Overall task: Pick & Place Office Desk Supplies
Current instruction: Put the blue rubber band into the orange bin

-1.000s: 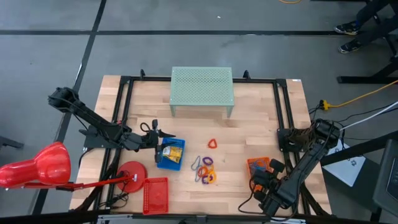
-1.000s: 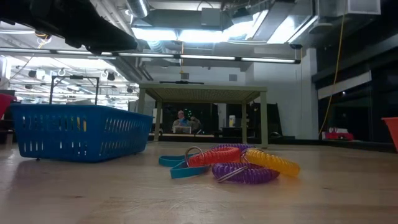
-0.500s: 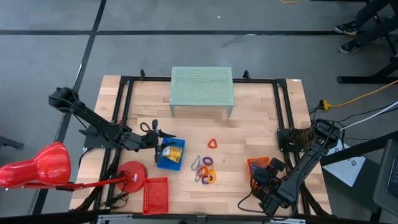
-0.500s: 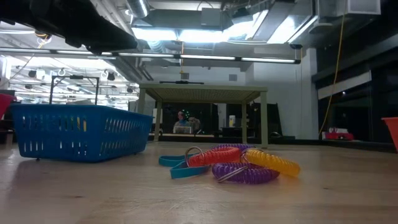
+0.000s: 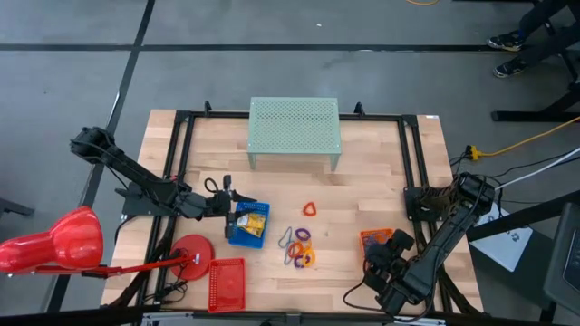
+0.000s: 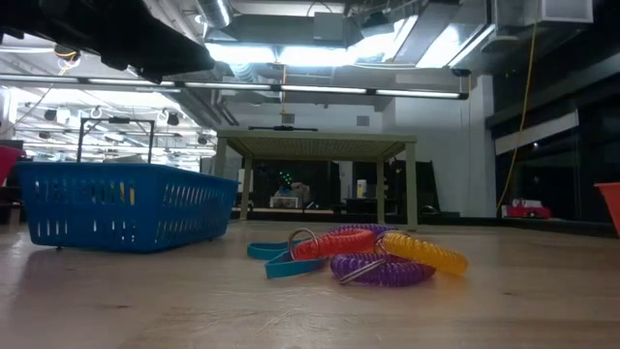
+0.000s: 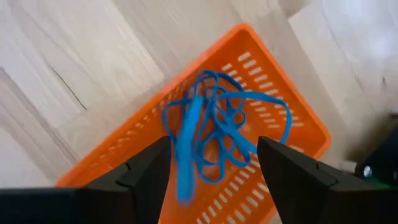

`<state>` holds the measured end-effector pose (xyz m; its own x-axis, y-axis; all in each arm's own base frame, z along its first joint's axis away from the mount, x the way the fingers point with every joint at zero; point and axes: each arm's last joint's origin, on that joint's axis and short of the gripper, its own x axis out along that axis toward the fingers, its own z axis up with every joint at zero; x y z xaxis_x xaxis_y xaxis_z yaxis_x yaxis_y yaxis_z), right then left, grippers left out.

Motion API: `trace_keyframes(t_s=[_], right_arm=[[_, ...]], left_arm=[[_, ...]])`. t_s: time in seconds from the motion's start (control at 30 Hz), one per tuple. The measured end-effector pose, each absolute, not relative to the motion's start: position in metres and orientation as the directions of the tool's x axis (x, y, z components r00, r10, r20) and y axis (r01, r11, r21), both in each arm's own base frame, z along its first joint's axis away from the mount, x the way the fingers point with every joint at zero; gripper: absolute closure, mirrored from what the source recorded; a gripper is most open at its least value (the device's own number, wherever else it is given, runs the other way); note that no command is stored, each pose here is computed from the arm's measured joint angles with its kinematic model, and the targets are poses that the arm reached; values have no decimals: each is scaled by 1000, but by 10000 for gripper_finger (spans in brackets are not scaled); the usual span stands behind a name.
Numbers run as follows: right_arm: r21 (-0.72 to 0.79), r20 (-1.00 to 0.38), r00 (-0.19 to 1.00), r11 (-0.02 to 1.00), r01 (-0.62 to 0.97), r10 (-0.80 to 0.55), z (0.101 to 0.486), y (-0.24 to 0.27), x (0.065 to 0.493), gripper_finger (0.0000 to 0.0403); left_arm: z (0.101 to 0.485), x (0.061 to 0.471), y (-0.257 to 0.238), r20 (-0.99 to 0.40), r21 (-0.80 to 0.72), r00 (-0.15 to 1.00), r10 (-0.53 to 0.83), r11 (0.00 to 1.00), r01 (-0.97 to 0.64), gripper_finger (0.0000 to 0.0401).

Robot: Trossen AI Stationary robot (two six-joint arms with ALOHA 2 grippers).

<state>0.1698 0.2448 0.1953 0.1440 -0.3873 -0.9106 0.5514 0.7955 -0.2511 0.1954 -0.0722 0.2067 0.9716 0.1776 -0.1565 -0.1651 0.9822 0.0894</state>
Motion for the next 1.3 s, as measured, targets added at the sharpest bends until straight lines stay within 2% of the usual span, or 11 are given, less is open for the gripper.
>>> trace_keyframes(t_s=[0.1,0.23,0.3,0.43,0.57,0.67,0.97,1.1,1.23,1.3], right_arm=[[-252,-921,112,790,559,-373,195,245,169,160],[-327,-926,-41,740,588,-376,196,239,165,160],[-356,-916,-68,726,588,-395,197,236,164,160],[-351,-895,29,743,569,-445,198,235,166,160],[-326,-852,147,729,601,-502,199,233,169,160],[-290,-804,243,715,636,-543,201,232,172,160],[-149,-643,465,695,703,-608,205,229,183,160],[-111,-607,522,714,692,-600,205,231,187,160],[-109,-599,531,718,687,-599,205,231,188,160],[-101,-584,546,721,685,-600,206,231,188,160]], left_arm=[[207,195,-72,-157,89,972,176,983,-163,283],[207,195,-72,-157,87,972,174,983,-162,283],[207,195,-72,-157,85,973,167,984,-156,283],[207,196,-71,-156,65,976,155,987,-146,283],[207,201,-69,-178,2,984,-10,1000,11,283],[213,211,-67,-196,-7,980,-37,999,36,283],[222,274,-64,-406,27,911,-70,996,88,283],[218,304,-71,-489,91,871,-55,989,114,283],[206,326,-78,-585,59,800,-136,976,209,283],[194,332,-80,-647,63,751,-132,972,225,283]])
